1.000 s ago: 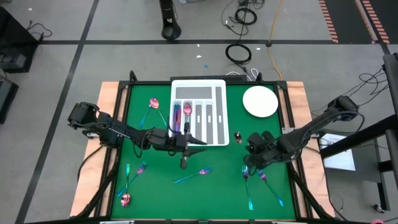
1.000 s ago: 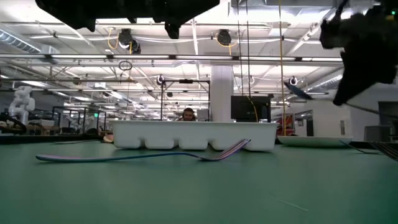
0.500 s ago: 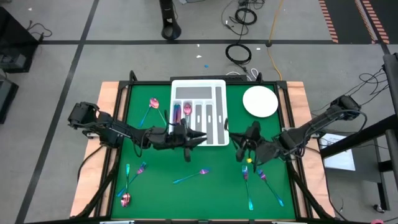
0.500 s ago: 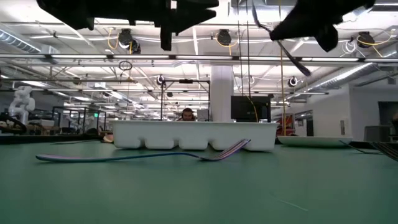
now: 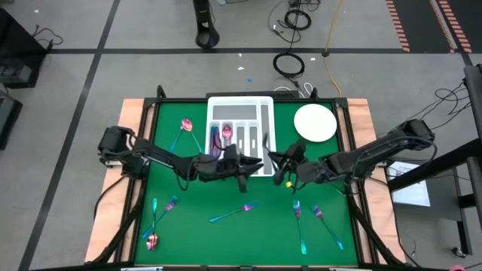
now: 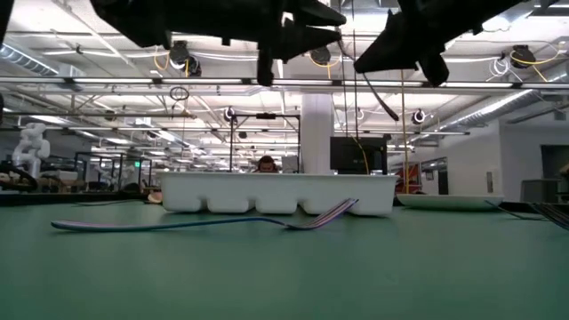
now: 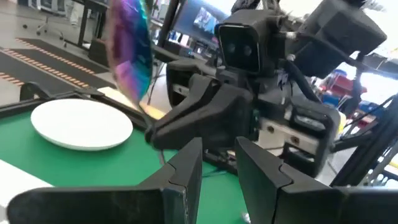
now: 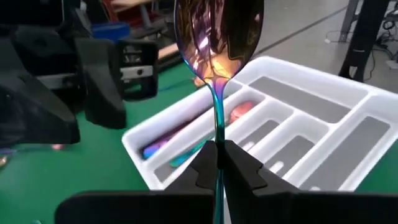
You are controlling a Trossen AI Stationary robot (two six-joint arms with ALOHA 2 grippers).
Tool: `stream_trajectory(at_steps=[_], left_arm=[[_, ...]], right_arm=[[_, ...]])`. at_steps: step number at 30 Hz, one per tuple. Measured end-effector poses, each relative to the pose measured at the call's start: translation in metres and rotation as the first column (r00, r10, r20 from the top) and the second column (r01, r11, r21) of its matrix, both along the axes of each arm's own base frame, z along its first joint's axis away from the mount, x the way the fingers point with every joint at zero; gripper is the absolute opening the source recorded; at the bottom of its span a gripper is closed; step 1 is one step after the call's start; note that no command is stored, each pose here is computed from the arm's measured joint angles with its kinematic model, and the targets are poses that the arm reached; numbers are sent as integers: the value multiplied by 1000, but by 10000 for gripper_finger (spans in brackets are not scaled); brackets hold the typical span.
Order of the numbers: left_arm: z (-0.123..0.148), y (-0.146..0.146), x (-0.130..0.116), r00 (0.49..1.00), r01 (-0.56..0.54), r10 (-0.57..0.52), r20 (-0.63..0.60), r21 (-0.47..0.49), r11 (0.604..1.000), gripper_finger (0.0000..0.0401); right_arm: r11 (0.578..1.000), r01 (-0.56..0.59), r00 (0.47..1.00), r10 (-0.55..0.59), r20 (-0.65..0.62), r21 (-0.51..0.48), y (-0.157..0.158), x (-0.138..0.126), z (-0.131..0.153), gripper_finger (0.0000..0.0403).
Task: Sort silverware
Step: Put the blue spoon into the silverware tray
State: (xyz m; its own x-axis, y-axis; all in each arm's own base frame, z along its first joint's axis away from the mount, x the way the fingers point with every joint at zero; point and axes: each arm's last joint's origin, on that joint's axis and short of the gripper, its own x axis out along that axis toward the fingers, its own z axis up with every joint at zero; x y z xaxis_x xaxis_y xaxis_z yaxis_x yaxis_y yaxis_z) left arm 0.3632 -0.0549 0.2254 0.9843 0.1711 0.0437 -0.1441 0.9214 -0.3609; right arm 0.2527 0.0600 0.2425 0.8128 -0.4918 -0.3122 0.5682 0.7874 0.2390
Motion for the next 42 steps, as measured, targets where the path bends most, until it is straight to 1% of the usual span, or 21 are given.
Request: stream_trajectory(at_steps=[3, 9, 12, 14, 17, 21, 25, 30, 39, 42], left_arm=[[-3, 0, 4, 999, -21, 21, -35, 0, 1000, 98], [-3, 3, 3, 991, -124, 124, -41, -1, 992, 98], [-5, 5, 3, 987, -155, 153, -57, -27, 988, 98], [-6, 6, 3, 986, -158, 155, -65, -40, 987, 98], [-6, 6, 3, 985, -160, 157, -69, -39, 986, 98], [-6, 6, 3, 985, -164, 161, -69, -39, 986, 98], [-6, 7, 3, 980, -190, 187, -68, -38, 981, 98], [-6, 7, 3, 979, -194, 192, -66, -39, 980, 98], [-6, 10, 3, 978, -201, 198, -68, -38, 979, 98], [-6, 10, 3, 978, -200, 198, -68, -37, 979, 98]], right_arm=[[1000, -5, 1000, 5, 5, -3, 2, 4, -3, 0], [1000, -29, 999, 29, 20, 5, 5, 11, -7, 0], [1000, -30, 999, 30, 31, 3, 6, 14, -9, 0], [999, -36, 999, 36, 28, -8, 6, 16, -10, 0], [999, -36, 998, 36, 58, -5, 7, 19, -10, 0], [999, -38, 997, 39, 64, -15, 8, 22, -12, 0], [999, -39, 996, 39, 77, -13, 8, 23, -11, 0], [999, -44, 994, 46, 97, -23, 8, 24, -8, 0], [998, -63, 993, 65, 95, -20, 9, 25, -10, 0], [997, -75, 993, 77, 93, -34, 10, 27, -11, 0]])
